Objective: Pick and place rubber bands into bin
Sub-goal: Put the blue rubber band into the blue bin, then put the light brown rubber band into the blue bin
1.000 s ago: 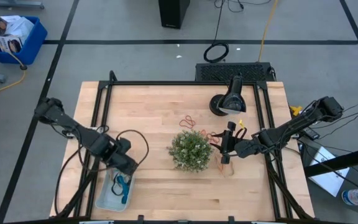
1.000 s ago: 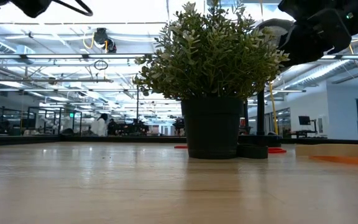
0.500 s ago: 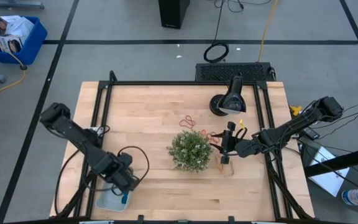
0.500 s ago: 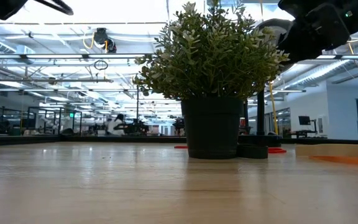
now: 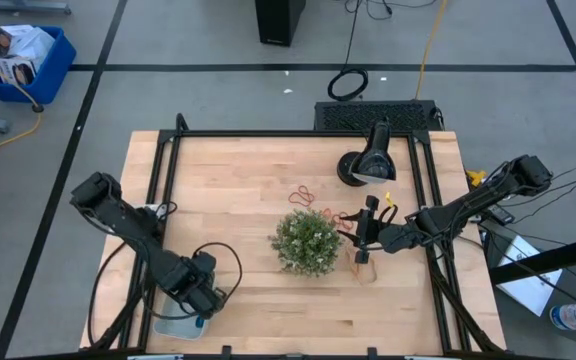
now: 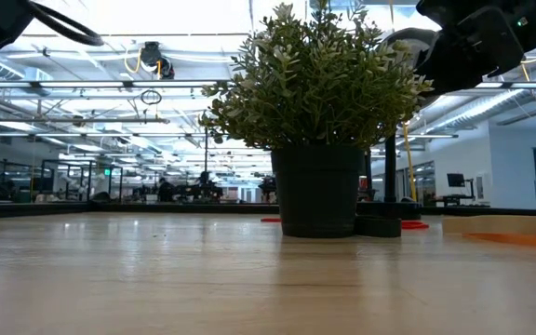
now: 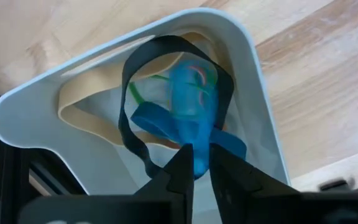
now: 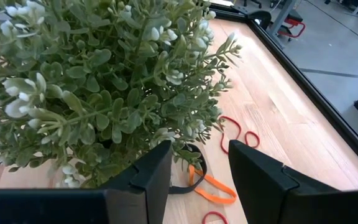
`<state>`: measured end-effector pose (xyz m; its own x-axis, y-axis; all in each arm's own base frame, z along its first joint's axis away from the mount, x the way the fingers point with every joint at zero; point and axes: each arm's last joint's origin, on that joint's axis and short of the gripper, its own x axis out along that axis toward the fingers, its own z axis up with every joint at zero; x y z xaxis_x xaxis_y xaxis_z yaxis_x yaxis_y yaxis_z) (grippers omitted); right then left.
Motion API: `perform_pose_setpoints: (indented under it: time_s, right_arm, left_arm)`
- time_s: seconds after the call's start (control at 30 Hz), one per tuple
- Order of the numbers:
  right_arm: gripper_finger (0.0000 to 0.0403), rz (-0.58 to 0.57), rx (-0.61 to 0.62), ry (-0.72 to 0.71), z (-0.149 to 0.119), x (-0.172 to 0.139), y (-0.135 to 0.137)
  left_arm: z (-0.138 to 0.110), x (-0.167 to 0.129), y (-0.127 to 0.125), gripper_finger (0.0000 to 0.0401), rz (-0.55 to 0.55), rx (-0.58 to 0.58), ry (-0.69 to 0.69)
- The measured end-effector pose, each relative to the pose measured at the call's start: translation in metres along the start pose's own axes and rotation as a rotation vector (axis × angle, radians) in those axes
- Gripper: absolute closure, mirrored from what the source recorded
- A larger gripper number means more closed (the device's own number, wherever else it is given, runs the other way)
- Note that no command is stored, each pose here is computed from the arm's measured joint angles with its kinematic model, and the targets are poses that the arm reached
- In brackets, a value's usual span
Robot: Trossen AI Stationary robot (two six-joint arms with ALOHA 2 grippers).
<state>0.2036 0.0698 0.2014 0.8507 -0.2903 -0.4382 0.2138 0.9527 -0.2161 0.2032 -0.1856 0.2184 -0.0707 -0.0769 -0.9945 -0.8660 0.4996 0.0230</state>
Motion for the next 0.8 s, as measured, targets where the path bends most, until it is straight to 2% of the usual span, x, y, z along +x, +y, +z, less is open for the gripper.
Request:
perform_pose_setpoints:
  time_s: [0.4,0.5,0.8]
  right_arm:
    - [0.0247,0.001,-0.001,0.000,0.000,0.000,0.000]
    - [0.0248,0.001,-0.001,0.000,0.000,0.000,0.000]
    - [0.0251,0.001,-0.001,0.001,0.000,0.000,0.000]
  left_arm:
    - [0.000,0.000,0.000,0.0320,0.001,0.035,0.000]
    - [0.001,-0.003,0.001,0.0319,-0.002,0.064,0.047]
    - [0.001,-0.030,0.017,0.0318,-0.110,0.079,0.073]
